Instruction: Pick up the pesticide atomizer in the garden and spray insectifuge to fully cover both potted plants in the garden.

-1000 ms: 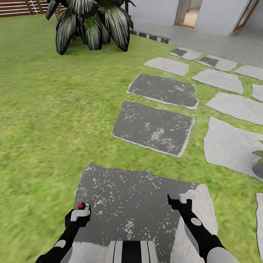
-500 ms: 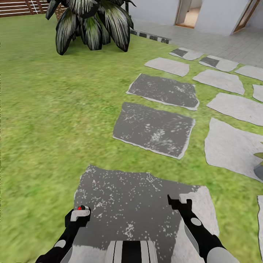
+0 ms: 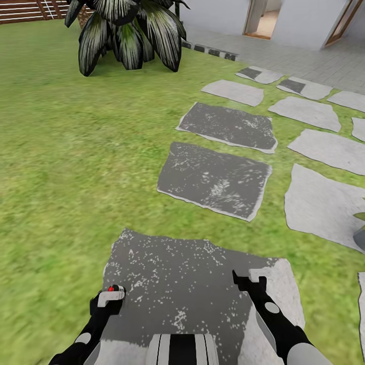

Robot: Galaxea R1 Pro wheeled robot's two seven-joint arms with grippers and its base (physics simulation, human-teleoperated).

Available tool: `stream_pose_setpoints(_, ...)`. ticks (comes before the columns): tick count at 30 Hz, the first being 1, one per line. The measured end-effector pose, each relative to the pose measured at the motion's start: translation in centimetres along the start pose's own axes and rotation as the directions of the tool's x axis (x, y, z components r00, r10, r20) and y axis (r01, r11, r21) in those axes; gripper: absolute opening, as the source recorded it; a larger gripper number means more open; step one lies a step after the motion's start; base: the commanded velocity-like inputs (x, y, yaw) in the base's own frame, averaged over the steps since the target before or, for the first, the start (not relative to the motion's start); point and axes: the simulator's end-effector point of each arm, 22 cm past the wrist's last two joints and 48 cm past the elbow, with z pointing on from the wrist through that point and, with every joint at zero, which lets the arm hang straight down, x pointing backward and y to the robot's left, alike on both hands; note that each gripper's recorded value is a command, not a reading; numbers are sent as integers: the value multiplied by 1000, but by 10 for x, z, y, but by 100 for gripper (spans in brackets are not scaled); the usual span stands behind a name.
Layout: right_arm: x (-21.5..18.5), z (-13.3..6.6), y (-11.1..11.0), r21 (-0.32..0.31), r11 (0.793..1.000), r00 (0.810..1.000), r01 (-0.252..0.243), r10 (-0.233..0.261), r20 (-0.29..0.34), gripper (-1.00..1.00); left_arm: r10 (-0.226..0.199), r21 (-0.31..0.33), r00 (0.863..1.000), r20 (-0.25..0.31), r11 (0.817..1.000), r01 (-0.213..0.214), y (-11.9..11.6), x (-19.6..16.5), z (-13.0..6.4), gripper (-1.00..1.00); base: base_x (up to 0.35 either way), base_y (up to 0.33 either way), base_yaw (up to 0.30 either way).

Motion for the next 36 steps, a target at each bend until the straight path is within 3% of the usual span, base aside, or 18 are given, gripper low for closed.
stream_pose_setpoints(19,0,0,0,0,1000,1000,0,0,0,100,-15,-15,1000,1,1000,15,5,0,0,-100,0,0,0)
stream_pose_setpoints(36,-41,-11,-1,1,1000,998,1,-1,69,100,-20,-17,998,67,1000,21,7,-39,-7,-100,0,0,0)
